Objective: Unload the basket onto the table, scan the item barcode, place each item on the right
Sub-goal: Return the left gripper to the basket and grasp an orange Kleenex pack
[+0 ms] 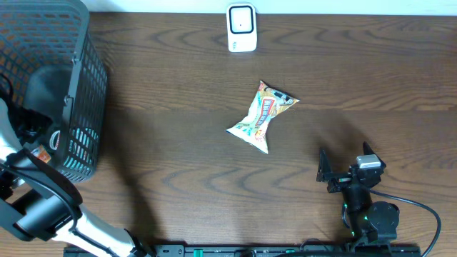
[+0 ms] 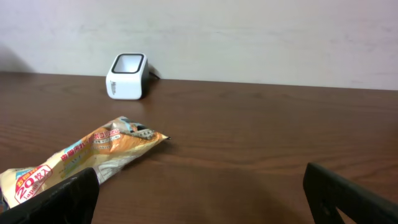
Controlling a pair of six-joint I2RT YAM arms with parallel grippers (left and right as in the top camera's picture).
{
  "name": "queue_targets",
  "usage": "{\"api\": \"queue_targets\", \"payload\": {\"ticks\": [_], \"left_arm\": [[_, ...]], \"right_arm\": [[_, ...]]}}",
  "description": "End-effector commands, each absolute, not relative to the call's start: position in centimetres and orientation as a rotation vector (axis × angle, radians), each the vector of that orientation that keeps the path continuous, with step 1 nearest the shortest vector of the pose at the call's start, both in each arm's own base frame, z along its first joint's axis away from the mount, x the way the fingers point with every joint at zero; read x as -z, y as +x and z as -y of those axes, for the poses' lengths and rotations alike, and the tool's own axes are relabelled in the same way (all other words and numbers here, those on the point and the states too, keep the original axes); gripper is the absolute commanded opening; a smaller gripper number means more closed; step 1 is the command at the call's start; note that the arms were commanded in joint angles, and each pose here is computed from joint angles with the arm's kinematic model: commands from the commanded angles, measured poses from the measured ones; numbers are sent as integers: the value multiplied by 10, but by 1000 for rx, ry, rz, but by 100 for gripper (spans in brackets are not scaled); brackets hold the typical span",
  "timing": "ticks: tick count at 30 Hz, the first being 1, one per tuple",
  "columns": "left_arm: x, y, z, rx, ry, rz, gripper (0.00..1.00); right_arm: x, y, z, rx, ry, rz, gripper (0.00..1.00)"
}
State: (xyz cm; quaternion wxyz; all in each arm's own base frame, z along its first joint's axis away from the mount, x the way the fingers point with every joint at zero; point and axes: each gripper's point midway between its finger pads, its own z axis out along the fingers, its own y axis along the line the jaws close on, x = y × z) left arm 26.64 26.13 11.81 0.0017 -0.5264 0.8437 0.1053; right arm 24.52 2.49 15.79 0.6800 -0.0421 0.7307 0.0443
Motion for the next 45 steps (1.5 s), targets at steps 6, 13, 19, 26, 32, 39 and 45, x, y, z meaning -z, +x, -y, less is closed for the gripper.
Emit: {"api": "queue_targets", "payload": {"ticks": [6, 13, 19, 26, 32, 39, 45], "left_arm": [[-96, 242, -275, -560, -1666, -2701, 69], [-89, 245, -277, -558, -1615, -2716, 66], [-67, 253, -269, -451, -1536, -2762, 65], [-55, 260, -266, -383, -1440, -2798, 65], [-52, 252, -272, -422, -1467, -2791, 58], [-40, 235, -276, -422, -1522, -2795, 58], [-25, 243, -266, -305, -1401, -2850, 58]], "right_arm": [[-158, 245, -26, -93, -107, -1640, 99], [-158, 245, -26, -93, -107, -1640, 99], [-158, 245, -26, -93, -107, -1640, 99], [-158, 245, -26, -93, -107, -1640, 99], [-158, 245, -26, -93, -107, -1640, 99], [-158, 245, -26, -93, -107, -1640, 99], [-158, 245, -26, -93, -107, -1640, 99]]}}
